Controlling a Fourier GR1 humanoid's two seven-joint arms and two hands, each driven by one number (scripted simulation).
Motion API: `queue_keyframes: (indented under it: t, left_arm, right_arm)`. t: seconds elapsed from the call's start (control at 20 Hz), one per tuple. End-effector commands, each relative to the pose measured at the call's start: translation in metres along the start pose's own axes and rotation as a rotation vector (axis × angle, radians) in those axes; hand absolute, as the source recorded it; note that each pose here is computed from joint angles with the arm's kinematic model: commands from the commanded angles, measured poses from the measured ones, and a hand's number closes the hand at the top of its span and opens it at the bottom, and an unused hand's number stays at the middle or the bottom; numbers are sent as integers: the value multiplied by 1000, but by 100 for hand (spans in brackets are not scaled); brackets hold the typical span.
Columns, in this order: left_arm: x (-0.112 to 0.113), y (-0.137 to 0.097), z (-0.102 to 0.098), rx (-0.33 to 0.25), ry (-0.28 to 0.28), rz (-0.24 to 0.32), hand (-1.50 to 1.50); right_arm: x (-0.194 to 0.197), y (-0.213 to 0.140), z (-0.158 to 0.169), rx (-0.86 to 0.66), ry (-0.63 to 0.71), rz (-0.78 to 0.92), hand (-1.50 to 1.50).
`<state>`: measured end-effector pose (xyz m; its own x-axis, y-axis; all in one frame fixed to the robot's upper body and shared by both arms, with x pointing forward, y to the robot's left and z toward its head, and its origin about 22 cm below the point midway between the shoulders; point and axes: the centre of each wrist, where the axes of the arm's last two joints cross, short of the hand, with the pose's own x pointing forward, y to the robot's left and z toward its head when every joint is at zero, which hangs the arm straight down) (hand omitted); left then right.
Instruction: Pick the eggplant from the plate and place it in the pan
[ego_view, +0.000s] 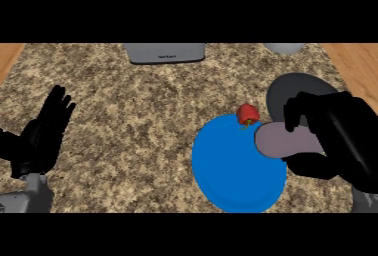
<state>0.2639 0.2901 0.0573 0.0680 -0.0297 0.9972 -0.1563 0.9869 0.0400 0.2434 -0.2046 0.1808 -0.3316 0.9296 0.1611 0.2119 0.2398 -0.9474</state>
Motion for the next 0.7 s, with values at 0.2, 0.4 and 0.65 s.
queue_keyframes:
  t: [0.2,0.4,0.65]
  left_arm:
    - [6,-20,-5,-72,-16,12,0]
    - [16,-10,-6,-55,-27,1,0]
    - [-1,-29,-10,-74,-15,8,0]
  right_arm:
    - [-75,-34,15,-102,171,-23,150]
    - [-135,-14,31,-135,226,-65,150]
    - [-201,2,12,-156,239,-119,150]
